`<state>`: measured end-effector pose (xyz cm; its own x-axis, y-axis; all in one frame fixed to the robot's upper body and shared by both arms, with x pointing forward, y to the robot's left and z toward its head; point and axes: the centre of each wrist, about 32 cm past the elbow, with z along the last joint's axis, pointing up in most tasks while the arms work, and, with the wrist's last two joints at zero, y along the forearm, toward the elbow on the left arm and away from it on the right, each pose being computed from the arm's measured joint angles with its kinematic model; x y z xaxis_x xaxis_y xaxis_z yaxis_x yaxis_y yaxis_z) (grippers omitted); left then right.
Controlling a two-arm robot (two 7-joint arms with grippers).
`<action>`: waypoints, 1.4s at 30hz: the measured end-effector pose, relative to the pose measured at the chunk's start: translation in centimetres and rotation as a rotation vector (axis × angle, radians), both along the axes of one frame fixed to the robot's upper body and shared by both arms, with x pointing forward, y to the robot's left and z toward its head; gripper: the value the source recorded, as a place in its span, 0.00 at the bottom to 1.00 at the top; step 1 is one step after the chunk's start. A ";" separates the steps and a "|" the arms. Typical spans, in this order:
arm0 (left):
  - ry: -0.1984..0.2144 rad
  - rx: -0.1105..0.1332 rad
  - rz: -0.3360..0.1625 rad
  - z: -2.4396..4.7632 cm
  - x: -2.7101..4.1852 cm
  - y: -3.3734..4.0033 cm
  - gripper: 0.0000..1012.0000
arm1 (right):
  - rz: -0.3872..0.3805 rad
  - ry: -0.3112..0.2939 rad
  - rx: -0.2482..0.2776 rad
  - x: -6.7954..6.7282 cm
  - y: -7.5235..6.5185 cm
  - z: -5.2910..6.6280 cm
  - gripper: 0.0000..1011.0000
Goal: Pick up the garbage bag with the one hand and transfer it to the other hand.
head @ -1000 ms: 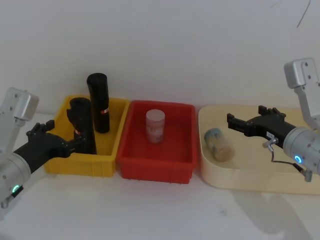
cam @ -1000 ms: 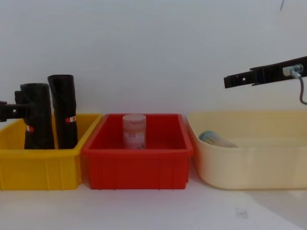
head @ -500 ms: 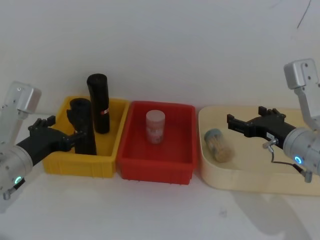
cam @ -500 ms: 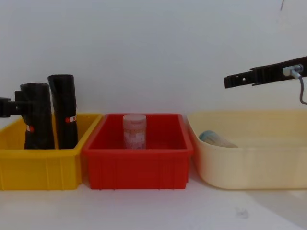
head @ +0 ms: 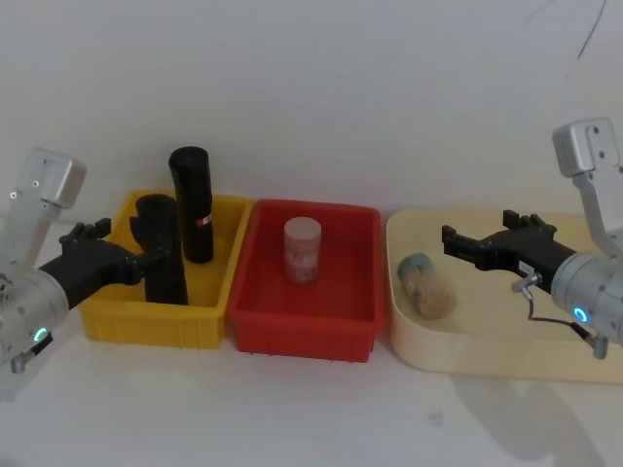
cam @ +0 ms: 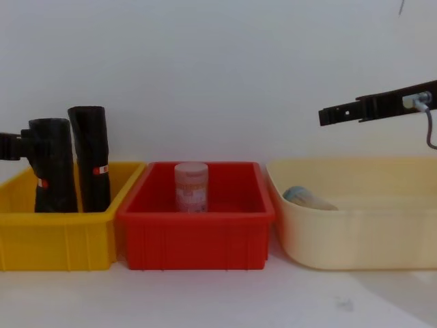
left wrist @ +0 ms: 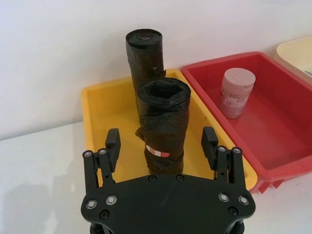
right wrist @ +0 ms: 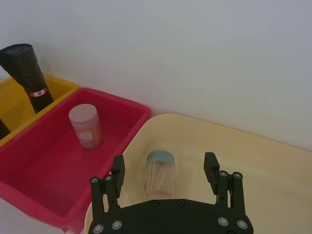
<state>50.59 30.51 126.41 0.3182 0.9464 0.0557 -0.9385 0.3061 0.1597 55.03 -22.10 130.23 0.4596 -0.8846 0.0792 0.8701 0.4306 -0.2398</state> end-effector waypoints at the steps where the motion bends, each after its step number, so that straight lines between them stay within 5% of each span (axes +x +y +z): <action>1: 0.002 0.001 0.000 0.07 0.13 0.00 0.99 | 0.000 0.000 0.000 0.0 0.0 0.0 0.99; 29: 0.026 0.014 -0.016 1.14 2.11 0.47 0.99 | 0.000 0.000 0.000 0.0 0.0 0.0 0.99; 42: 0.044 0.007 -0.065 0.45 3.25 0.67 0.99 | 0.000 0.000 0.000 0.0 0.0 0.0 0.99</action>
<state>53.84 31.18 126.85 0.3814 0.9233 0.0464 -0.9086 0.3652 0.2026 55.03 -22.10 130.22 0.4596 -0.8846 0.0793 0.8701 0.4306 -0.2398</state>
